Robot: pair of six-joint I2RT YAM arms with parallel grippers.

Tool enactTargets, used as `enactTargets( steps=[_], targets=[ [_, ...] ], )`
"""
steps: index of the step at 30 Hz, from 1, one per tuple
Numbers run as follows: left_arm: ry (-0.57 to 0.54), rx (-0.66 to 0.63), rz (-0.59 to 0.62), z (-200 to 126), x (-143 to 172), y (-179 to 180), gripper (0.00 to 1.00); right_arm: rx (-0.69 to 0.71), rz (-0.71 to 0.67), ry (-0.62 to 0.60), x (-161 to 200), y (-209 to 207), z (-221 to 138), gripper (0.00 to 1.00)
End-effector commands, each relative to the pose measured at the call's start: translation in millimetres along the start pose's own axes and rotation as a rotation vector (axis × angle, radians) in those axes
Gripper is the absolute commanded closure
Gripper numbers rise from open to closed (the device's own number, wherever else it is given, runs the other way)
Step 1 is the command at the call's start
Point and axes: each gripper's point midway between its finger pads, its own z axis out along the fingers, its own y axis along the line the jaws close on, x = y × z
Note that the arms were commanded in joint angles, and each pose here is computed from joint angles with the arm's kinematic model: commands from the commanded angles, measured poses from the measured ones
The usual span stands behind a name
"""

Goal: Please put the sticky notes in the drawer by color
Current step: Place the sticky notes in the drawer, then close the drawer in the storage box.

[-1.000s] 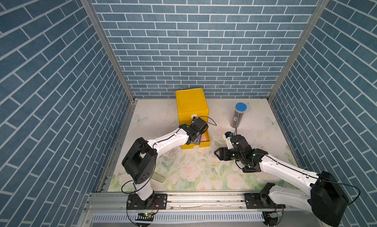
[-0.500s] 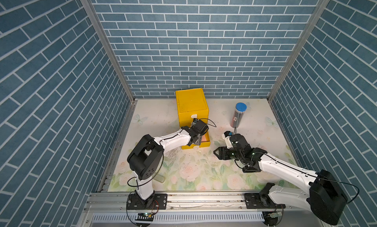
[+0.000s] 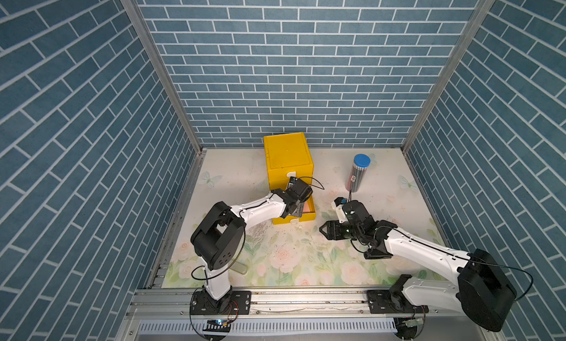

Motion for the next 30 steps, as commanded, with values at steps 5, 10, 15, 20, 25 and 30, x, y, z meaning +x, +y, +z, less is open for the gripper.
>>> enactTargets(
  steps=[5,10,15,20,25,30],
  targets=[
    [-0.162,0.348,-0.027,-82,-51,-38,0.12,-0.082,-0.065,-0.063,-23,22,-1,0.29],
    [-0.319,0.476,-0.043,-144,-110,-39,0.08,-0.176,-0.081,-0.055,-28,41,12,0.32],
    [-0.402,0.453,-0.134,-161,-167,6,0.07,-0.214,-0.151,-0.067,-32,70,29,0.33],
    [-0.441,0.373,-0.250,-151,-202,64,0.04,-0.219,-0.216,-0.024,-24,84,61,0.35],
    [-0.383,0.247,-0.306,-113,-201,106,0.05,-0.168,-0.257,-0.011,-23,81,85,0.35],
    [-0.326,0.169,-0.370,-67,-190,133,0.05,-0.094,-0.333,-0.036,-35,77,102,0.35]
  ],
)
